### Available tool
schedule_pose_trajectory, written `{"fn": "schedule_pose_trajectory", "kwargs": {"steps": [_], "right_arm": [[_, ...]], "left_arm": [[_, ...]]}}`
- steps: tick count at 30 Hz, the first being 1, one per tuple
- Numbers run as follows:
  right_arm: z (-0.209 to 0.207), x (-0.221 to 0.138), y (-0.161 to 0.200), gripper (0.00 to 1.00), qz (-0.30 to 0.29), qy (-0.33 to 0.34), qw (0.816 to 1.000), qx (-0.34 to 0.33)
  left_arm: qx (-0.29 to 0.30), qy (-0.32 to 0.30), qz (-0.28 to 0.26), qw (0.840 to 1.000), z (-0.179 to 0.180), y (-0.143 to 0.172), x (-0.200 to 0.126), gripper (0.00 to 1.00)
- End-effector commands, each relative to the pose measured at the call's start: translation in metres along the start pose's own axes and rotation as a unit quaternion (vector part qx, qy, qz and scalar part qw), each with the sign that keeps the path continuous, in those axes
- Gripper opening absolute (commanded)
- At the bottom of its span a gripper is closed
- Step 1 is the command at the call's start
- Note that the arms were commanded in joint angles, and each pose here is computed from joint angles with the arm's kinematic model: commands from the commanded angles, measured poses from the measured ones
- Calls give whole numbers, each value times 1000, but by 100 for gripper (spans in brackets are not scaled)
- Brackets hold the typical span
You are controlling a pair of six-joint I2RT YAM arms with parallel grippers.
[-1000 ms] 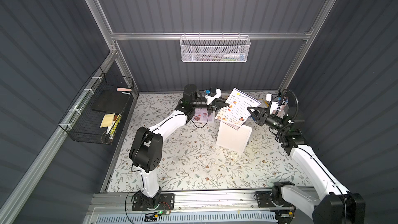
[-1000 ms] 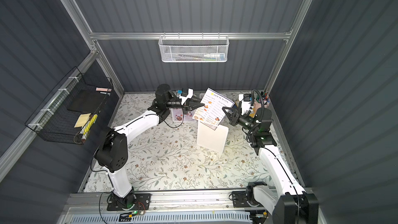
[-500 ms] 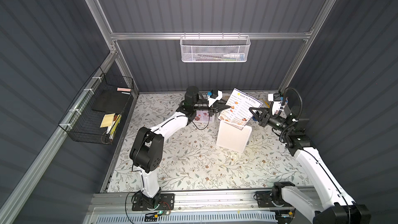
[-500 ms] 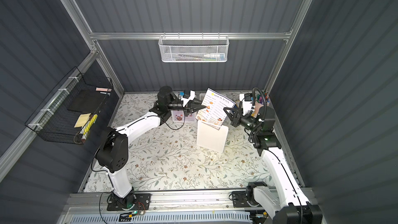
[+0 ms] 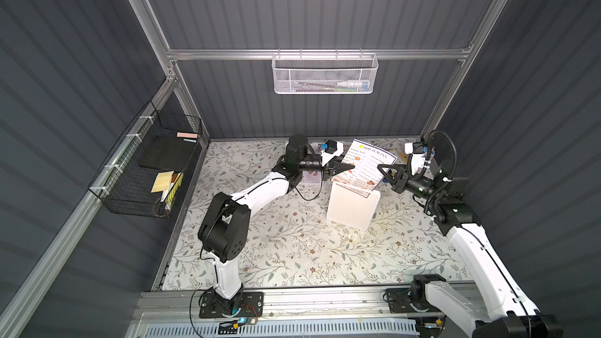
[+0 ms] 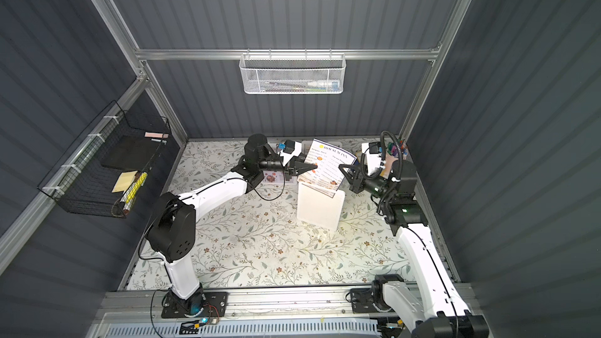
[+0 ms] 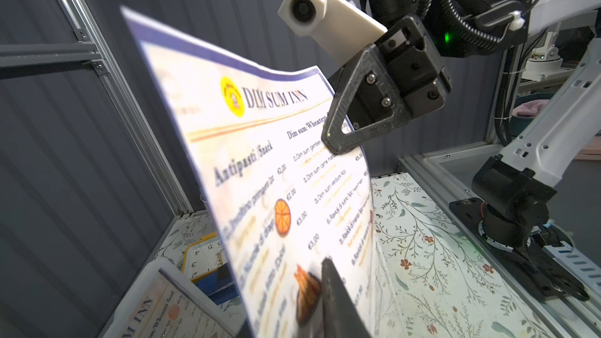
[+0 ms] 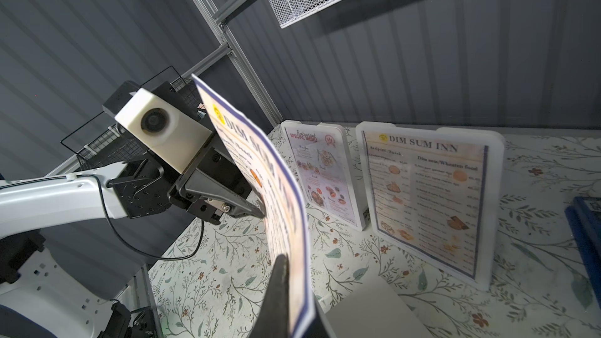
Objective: Insert the menus into the narrow rack
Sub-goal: Insert the menu into the narrow rack.
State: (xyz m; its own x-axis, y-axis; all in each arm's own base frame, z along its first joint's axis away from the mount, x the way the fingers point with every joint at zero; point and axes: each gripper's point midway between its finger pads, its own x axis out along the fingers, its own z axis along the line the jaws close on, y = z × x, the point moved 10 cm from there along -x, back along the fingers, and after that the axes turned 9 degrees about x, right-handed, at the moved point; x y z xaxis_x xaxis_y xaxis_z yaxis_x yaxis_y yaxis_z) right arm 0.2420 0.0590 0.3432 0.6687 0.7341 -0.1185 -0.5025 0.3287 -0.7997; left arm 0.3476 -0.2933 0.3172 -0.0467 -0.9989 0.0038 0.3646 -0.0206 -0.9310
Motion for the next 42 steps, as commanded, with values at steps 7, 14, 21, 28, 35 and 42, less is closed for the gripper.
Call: {"fn": "schedule_pose_trajectory", "kwargs": {"steps": [7,14,21,28,35,42], "right_arm": [[6,-6,-10,0,-13,7,1000,-19],[5,-8,-12,0,-12,8,1000,-16],[5,-9,-12,0,-12,7,1000,-14],[9,-11,-15,0,-14,1,1000,-14],[9,-11,-16,0,-15,3,1000,-13],[4,-8,-14,0,-9,1,1000,-4]], "left_arm": [[9,-2,-9,1000,-1,-11,7,24],[8,3,-11,1000,-6,-12,14,24],[9,7,-13,1000,-11,-15,17,23],[12,7,-13,1000,-18,-19,19,24],[7,11,-12,1000,-20,-15,24,23],[2,10,-7,1000,-24,-11,22,23]]}}
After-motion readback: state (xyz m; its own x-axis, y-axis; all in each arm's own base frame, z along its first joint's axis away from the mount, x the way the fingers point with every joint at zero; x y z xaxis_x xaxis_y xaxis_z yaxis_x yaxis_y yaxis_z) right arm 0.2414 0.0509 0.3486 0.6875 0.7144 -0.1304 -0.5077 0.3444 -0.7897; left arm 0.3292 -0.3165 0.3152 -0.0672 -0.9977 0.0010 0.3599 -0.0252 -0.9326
